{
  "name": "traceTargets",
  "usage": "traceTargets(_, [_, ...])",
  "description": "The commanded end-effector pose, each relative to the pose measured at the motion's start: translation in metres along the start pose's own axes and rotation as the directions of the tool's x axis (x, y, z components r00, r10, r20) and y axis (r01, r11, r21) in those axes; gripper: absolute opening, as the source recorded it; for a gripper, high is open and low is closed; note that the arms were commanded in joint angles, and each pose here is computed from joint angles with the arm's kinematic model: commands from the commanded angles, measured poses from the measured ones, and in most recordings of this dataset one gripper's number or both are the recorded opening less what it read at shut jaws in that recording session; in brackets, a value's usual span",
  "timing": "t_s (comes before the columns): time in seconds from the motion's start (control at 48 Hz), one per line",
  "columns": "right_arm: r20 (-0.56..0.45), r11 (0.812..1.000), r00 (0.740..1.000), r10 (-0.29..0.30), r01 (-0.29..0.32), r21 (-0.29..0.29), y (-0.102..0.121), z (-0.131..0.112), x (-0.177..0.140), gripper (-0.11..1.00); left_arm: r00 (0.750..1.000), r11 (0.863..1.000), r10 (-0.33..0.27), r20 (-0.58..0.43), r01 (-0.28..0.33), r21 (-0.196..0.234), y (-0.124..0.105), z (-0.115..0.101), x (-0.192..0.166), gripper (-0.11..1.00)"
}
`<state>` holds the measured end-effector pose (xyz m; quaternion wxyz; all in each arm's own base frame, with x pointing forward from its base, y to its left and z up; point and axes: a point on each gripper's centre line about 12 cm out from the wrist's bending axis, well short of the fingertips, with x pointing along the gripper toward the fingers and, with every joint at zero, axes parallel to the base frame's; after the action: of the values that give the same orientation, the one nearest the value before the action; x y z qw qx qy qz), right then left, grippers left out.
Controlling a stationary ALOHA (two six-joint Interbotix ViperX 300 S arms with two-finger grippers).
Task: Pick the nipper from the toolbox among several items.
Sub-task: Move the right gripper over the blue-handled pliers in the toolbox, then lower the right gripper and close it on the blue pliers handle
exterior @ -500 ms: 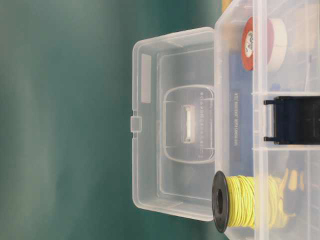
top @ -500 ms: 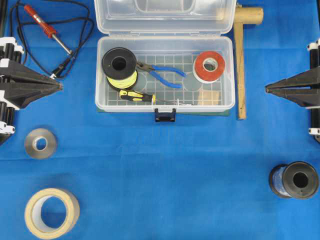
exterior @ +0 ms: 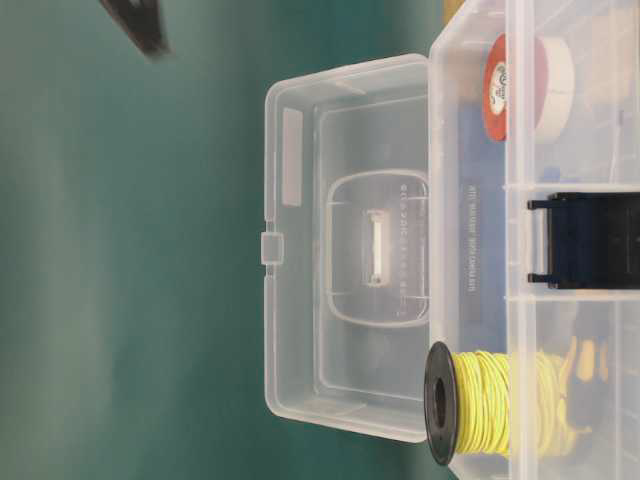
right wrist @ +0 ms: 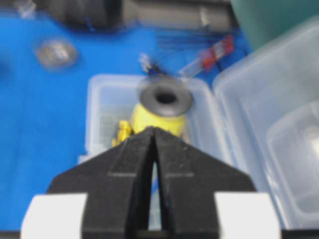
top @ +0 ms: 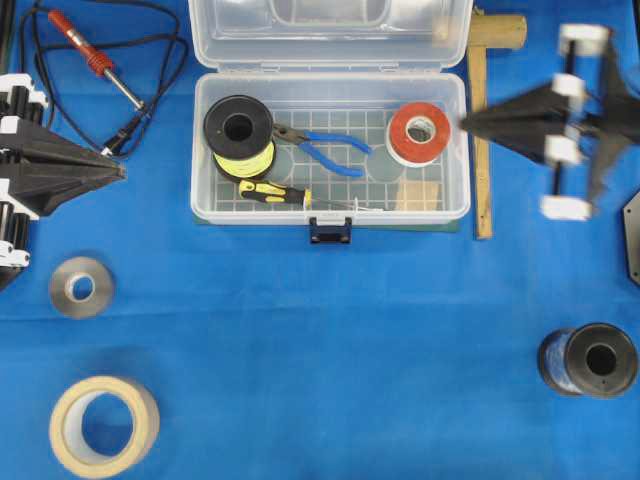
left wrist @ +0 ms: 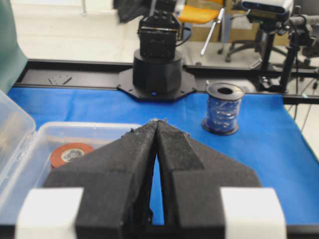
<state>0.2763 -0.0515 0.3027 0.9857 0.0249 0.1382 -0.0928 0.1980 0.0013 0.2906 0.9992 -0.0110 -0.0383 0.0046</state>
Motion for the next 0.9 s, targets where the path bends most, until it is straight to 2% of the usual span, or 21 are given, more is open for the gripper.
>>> traceTargets(0.0, [-0.059, 0.999, 0.998, -0.033, 0.034, 0.011, -0.010, 0.013, 0.019, 0.00, 1.000, 1.000, 0.001, 0.014, -0.001, -0.002, 0.000, 0.007, 0.003, 0.00])
traceTargets(0.083, [-0.164, 0.998, 0.985, -0.058, 0.062, 0.016, -0.019, 0.010, 0.041, 0.02, 1.000, 1.000, 0.001, 0.017, -0.001, -0.002, 0.000, 0.007, 0.003, 0.00])
traceTargets(0.125, [-0.235, 0.997, 0.970, -0.069, 0.075, 0.016, -0.024, 0.006, 0.055, 0.09, 1.000, 1.000, 0.002, 0.017, -0.002, -0.001, 0.000, 0.007, 0.003, 0.00])
traceTargets(0.188, [-0.321, 0.996, 0.944, -0.079, 0.087, 0.010, -0.030, 0.000, 0.073, 0.26, 1.000, 1.000, 0.001, 0.017, -0.001, -0.002, 0.000, 0.007, 0.003, 0.00])
traceTargets(0.25, [-0.411, 0.995, 0.907, -0.090, 0.099, -0.001, -0.036, -0.005, 0.090, 0.45, 1.000, 1.000, 0.001, 0.017, -0.001, -0.003, 0.000, 0.007, 0.003, 0.00])
traceTargets(0.354, [-0.509, 0.993, 0.853, -0.113, 0.112, -0.032, -0.046, -0.012, 0.113, 0.75, 1.000, 1.000, 0.001, 0.012, -0.001, -0.003, 0.000, 0.006, 0.003, 0.00])
traceTargets(0.479, [-0.592, 0.992, 0.796, -0.123, 0.122, -0.042, -0.058, -0.027, 0.140, 0.72, 1.000, 1.000, 0.001, 0.008, -0.001, -0.005, 0.000, 0.005, 0.004, 0.00])
traceTargets(0.542, [-0.618, 0.992, 0.777, -0.122, 0.118, -0.047, -0.060, -0.036, 0.151, 0.70, 1.000, 1.000, 0.001, 0.008, -0.001, -0.003, 0.000, 0.005, 0.004, 0.00])
traceTargets(0.75, [-0.684, 0.993, 0.721, -0.110, 0.107, -0.047, -0.063, -0.071, 0.177, 0.70, 1.000, 1.000, 0.001, 0.005, -0.001, -0.004, 0.000, 0.004, 0.004, 0.00])
traceTargets(0.875, [-0.702, 0.993, 0.705, -0.104, 0.107, -0.040, -0.064, -0.090, 0.188, 0.69, 1.000, 1.000, 0.001, 0.003, -0.001, -0.004, 0.000, 0.004, 0.004, 0.00])
